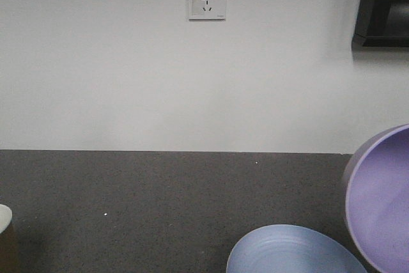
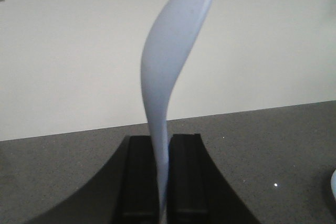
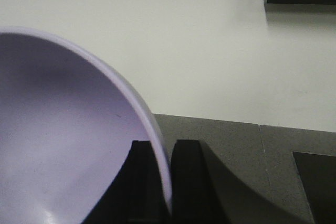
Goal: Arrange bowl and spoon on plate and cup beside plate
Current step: 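Lower the lilac bowl onto the blue plate and release with right gripper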
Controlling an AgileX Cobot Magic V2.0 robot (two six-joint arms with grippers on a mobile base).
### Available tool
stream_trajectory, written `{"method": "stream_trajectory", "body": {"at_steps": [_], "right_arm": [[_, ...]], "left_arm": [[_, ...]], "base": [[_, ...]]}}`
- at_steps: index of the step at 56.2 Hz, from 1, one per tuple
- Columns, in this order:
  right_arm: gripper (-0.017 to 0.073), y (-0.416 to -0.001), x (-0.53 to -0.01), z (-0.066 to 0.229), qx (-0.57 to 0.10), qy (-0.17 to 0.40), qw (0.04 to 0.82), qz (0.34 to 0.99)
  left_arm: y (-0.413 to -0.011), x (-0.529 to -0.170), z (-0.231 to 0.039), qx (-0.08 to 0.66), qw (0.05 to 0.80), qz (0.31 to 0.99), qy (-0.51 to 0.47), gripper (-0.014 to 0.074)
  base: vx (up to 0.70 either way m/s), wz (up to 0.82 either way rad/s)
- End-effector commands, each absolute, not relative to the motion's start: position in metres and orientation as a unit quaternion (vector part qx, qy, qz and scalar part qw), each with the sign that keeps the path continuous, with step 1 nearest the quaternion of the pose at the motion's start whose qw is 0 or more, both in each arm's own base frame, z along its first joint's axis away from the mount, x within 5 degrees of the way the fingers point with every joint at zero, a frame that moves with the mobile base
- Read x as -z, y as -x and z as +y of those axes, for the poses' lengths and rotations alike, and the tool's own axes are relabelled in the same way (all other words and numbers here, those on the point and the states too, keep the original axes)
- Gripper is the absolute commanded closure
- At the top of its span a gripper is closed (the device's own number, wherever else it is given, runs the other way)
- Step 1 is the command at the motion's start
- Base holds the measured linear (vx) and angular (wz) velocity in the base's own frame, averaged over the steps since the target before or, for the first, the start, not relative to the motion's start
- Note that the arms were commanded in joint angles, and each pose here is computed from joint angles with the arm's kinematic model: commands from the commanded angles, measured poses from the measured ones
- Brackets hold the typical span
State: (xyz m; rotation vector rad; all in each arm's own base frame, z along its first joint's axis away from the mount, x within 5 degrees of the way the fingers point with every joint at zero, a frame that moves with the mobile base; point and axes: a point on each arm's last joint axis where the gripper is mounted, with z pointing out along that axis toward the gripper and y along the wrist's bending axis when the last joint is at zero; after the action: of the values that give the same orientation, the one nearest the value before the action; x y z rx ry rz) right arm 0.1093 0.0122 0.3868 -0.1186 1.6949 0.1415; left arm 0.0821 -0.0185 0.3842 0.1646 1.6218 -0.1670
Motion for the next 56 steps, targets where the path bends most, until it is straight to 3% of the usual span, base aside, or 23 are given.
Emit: {"method": "stream_trajectory", "body": {"at_steps": [1, 39, 49, 56], "right_arm": [[0.0568, -0.109, -0.402, 0.008, -0.053, 0.032, 0.695, 0.717], [0.0568, -0.11, -0.402, 0.008, -0.054, 0.03, 0.696, 0.716], [0.0568, -0.118, -0.401, 0.008, -0.085, 0.008, 0.689, 0.72], [0.0568, -0.139, -0.391, 0.009, -0.12, -0.004, 0.641, 0.758]], "left_arm": [[-0.082, -0.4, -0.017, 0.078, 0.719, 0.688, -0.058, 0.0591], [-0.082, -0.4, -0.017, 0.079, 0.719, 0.688, -0.058, 0.0591], [-0.082, -0.399, -0.017, 0.08, 0.718, 0.689, -0.057, 0.0591], [-0.081, -0.399, -0.018, 0.107, 0.715, 0.69, -0.038, 0.0591]], "base": [[0.0, 0.0], [0.0, 0.0], [0.0, 0.0], [0.0, 0.0]]}}
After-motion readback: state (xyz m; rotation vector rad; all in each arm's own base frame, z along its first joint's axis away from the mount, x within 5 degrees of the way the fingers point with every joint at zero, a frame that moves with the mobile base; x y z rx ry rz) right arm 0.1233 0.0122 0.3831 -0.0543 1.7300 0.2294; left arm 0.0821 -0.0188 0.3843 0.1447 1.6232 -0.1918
